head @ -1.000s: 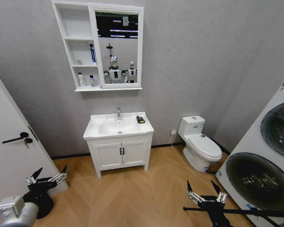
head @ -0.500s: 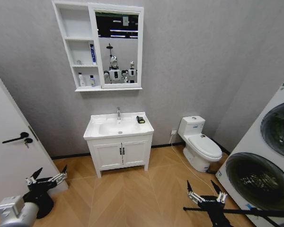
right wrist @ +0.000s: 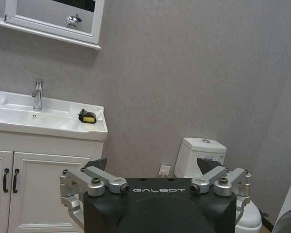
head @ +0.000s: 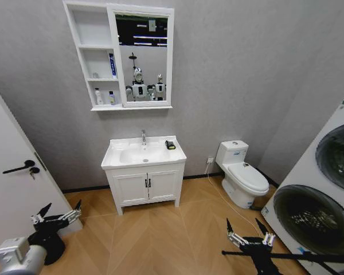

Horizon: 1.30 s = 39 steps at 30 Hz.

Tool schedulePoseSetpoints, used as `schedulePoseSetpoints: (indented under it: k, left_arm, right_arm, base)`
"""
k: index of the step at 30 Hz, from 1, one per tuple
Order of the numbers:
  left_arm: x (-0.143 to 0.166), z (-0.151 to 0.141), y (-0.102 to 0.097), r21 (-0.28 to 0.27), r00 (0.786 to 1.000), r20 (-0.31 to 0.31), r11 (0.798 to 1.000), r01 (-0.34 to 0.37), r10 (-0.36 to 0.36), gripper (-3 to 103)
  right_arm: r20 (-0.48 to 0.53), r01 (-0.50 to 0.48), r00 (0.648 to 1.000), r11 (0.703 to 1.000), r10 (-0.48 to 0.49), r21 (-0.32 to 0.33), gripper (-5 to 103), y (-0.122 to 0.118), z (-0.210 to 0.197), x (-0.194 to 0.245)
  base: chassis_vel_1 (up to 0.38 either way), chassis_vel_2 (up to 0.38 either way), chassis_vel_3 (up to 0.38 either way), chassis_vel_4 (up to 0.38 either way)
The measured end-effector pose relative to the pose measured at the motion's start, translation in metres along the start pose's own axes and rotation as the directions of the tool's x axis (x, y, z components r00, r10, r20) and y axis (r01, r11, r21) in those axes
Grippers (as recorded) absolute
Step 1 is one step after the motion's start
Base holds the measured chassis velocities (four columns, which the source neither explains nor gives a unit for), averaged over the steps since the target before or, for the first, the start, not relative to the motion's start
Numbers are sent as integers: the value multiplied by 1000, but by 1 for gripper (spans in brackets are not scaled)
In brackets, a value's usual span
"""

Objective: Move facial cleanser and shampoo from washbasin to cabinet, then wipe washbasin with towel.

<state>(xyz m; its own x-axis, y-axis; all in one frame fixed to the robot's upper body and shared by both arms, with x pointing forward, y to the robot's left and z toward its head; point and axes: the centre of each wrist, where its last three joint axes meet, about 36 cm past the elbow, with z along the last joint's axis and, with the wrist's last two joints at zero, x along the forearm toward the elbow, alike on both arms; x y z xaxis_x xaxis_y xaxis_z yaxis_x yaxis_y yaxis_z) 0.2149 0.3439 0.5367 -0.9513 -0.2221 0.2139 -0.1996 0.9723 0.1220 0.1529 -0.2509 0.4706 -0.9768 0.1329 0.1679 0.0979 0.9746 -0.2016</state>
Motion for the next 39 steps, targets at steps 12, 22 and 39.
schedulePoseSetpoints:
  k: [12, 22, 39]
  left_arm:
    - [0, 0, 0, 0, 1000, 0, 1000, 0, 0, 100]
    - [0, 0, 0, 0, 1000, 0, 1000, 0, 0, 100]
    - [0, 0, 0, 0, 1000, 0, 1000, 0, 0, 100]
  right_arm:
    - [0, 0, 1000, 1000, 0, 0, 100, 0, 0, 0]
    - [0, 0, 1000, 1000, 0, 0, 100, 0, 0, 0]
    - [0, 0, 1000, 1000, 0, 0, 100, 0, 0, 0]
  base:
    - [0, 0, 0, 0]
    - [0, 0, 0, 0]
    - [0, 0, 0, 0]
